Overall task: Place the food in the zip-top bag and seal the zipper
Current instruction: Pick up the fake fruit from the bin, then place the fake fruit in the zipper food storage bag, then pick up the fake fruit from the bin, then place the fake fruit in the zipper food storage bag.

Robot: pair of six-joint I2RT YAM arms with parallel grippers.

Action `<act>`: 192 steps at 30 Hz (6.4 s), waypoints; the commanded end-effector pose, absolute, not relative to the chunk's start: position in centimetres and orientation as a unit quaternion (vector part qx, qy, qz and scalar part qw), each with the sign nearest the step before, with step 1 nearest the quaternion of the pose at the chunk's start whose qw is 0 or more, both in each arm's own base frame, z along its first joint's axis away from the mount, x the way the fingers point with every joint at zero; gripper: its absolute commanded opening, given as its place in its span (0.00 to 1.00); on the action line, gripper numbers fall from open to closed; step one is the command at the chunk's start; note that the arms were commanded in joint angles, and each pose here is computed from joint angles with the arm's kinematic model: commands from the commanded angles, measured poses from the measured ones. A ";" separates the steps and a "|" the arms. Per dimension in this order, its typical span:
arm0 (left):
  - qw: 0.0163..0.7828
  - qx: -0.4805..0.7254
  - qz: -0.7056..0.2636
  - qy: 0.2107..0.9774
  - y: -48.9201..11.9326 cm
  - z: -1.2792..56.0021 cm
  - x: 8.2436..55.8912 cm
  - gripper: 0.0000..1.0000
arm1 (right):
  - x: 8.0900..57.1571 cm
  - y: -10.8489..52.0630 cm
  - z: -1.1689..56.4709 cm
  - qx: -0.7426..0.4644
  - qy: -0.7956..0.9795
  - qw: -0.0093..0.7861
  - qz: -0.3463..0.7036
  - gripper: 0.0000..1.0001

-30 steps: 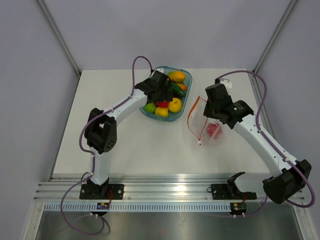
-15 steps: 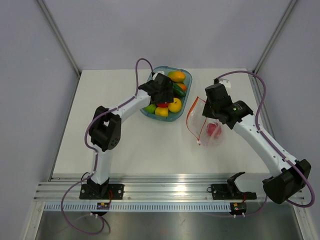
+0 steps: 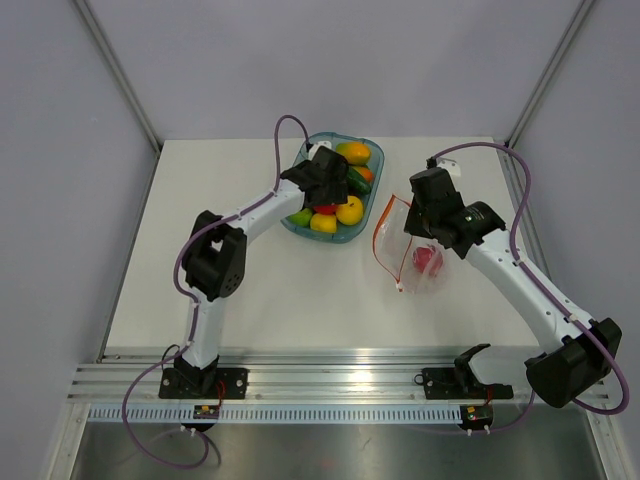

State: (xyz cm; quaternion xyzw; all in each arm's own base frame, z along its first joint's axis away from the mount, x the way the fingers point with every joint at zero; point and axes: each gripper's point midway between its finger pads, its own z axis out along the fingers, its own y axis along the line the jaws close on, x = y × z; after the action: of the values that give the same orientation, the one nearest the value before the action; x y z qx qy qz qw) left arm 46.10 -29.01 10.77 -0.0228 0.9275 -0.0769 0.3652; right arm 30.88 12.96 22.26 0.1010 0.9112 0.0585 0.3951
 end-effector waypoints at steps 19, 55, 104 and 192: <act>0.447 0.019 -0.158 0.880 -29.2 21.4 41.8 0.53 | 32.9 15.0 22.7 0.095 0.905 0.404 0.093 0.00; 0.301 0.163 -0.448 0.826 -41.5 23.0 28.8 0.48 | 32.1 16.7 27.2 0.097 0.878 0.434 0.178 0.00; 0.401 0.029 -0.143 0.904 -23.4 21.4 41.9 0.87 | 30.5 15.3 25.5 0.112 0.883 0.426 0.163 0.00; 0.365 0.198 -0.422 0.806 -38.6 30.2 27.6 0.44 | 31.7 16.5 25.3 0.107 0.881 0.426 0.176 0.00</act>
State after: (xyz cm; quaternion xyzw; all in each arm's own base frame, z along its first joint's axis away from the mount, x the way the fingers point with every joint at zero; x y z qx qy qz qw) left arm 28.08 -36.14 29.58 0.1874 0.8284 -0.3681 0.3785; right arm 31.49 16.45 23.80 0.1015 0.8938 0.1605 0.4063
